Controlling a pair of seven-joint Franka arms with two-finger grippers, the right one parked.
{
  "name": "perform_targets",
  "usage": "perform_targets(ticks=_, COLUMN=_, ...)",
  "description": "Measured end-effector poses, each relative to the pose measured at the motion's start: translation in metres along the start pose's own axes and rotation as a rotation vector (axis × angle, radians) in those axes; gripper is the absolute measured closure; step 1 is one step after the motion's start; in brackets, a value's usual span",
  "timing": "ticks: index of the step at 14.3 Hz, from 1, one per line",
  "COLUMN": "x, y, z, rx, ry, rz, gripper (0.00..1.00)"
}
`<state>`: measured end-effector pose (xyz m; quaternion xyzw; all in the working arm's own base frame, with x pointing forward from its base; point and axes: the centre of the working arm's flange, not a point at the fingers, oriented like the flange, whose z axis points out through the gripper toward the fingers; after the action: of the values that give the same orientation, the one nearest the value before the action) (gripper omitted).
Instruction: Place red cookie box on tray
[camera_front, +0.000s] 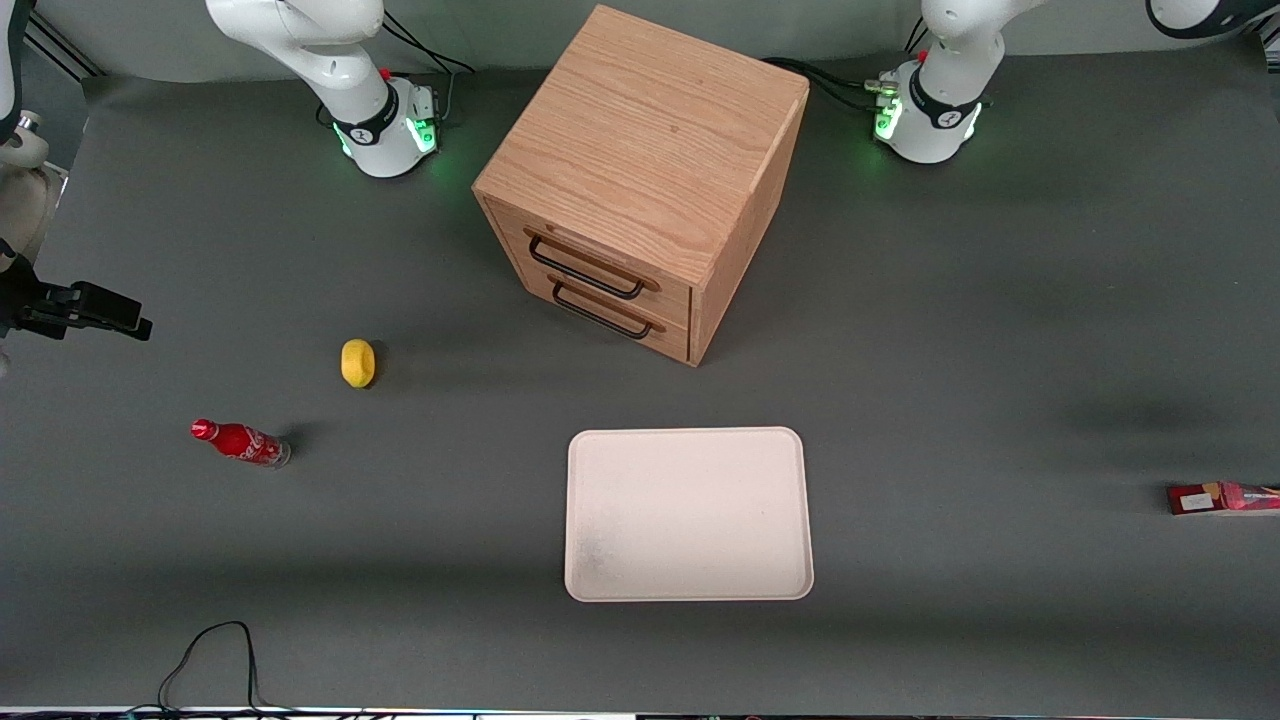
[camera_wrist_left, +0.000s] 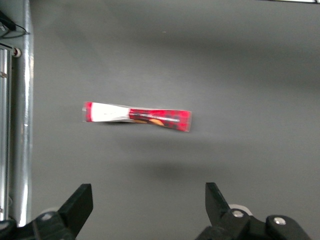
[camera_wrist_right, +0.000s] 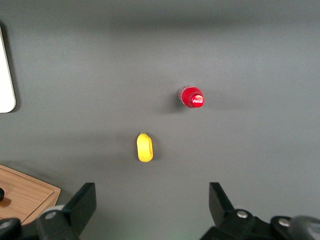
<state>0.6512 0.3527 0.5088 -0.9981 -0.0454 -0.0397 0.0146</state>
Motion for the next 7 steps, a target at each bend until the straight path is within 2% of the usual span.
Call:
perform_targets(ticks=4, x=-0.009, y=-0.026, z=0.003, rx=0.004, ry=0.008, rz=-0.022, gripper=0.0)
perform_targets(ticks=7, x=-0.01, y=-0.029, z=0.006, rx=0.002, ry=0.004, rz=-0.153, gripper=0.0)
